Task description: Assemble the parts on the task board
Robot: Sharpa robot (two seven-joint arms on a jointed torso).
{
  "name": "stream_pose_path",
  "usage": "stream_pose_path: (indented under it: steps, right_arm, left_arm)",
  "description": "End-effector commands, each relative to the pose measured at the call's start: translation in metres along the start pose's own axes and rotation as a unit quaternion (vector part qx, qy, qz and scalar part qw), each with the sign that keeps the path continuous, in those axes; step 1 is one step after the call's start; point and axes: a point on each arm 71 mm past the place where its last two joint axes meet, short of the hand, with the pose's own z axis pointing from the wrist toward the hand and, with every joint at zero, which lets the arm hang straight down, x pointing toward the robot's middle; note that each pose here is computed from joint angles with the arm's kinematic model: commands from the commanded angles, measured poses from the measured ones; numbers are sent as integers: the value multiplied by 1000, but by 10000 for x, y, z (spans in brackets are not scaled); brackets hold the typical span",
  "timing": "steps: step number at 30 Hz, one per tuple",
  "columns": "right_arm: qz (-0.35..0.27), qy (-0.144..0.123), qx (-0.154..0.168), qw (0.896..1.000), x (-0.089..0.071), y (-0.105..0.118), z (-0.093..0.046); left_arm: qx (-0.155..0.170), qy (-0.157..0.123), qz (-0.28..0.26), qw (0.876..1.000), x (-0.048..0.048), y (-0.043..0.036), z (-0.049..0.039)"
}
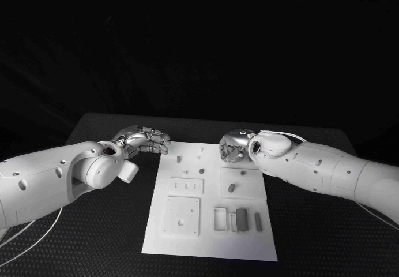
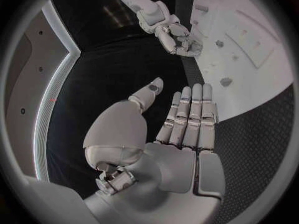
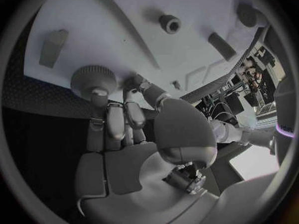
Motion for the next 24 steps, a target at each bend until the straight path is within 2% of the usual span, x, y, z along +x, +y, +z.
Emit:
stream_pose_path:
  steps: [1, 2, 5, 13, 16, 24]
  right_arm:
    - [-13, -38, 10, 999, -32, 30, -11]
    - [-13, -44, 11, 999, -42, 37, -14]
    - [-15, -86, 17, 996, -108, 85, -17]
    - [-21, -124, 26, 992, -180, 213, 49]
    - [-37, -146, 26, 988, -216, 276, 92]
    - [-38, -141, 25, 989, -217, 403, 223]
  left_arm:
    - [4, 9, 0, 1000, 23, -12, 4]
    - [4, 9, 0, 1000, 23, -12, 4]
    - [4, 9, 0, 1000, 26, -12, 3]
    - [4, 9, 0, 1000, 32, -14, 6]
    - [3, 10, 0, 1000, 37, -14, 6]
    - [3, 12, 0, 1000, 56, -19, 18]
